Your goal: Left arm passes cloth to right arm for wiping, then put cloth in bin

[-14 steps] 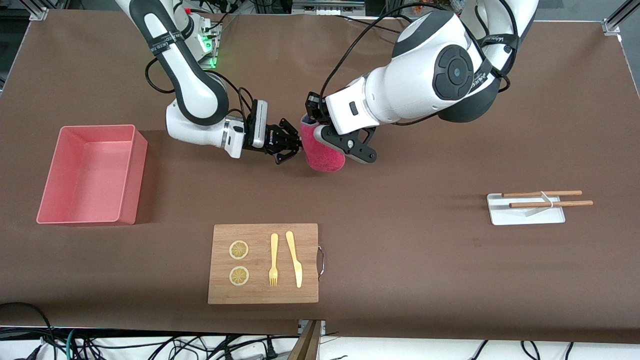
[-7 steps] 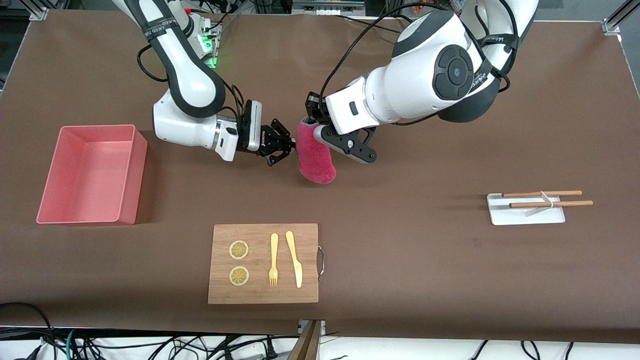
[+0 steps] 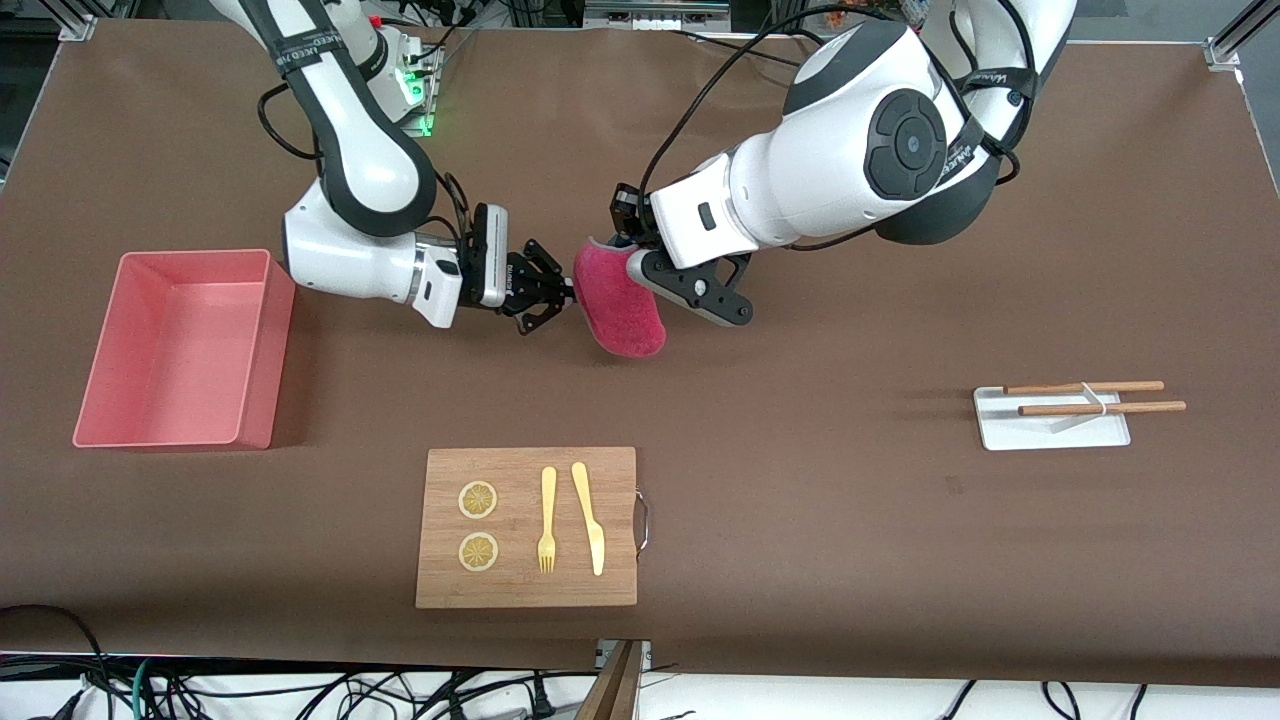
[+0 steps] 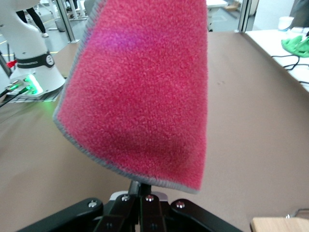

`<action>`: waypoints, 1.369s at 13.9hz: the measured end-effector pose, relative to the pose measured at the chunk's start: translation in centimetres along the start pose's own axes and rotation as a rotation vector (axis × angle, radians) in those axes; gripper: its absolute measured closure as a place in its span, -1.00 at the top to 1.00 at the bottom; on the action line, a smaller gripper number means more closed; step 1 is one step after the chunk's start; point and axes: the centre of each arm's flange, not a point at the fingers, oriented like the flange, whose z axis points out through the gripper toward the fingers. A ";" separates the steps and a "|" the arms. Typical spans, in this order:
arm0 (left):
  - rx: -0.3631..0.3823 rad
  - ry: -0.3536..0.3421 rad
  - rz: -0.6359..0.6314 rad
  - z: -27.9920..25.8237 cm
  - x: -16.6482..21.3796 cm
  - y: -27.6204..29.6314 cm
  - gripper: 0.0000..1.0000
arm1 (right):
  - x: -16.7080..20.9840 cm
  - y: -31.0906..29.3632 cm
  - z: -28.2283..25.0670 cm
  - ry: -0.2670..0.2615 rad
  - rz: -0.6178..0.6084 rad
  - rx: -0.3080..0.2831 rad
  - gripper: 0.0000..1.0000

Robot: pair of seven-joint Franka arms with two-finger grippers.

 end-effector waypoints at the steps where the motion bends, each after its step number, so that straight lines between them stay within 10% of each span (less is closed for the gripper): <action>1: 0.000 0.000 0.000 0.0 0.0 0.0 -0.96 | 0.2 0.1 -0.7 -0.008 0.002 0.012 -0.97; 9: 0.000 -0.001 -0.010 0.0 0.0 0.1 -0.86 | 1.8 0.5 -4.4 -0.077 0.041 0.106 -0.97; 15: 0.034 0.005 -0.014 0.6 -0.7 1.2 0.37 | 1.9 0.5 -4.9 -0.125 0.077 0.126 -0.97; 19: 0.037 0.021 -0.023 -0.5 -0.9 1.2 1.00 | 3.7 0.1 -6.5 -0.269 0.170 0.146 -0.97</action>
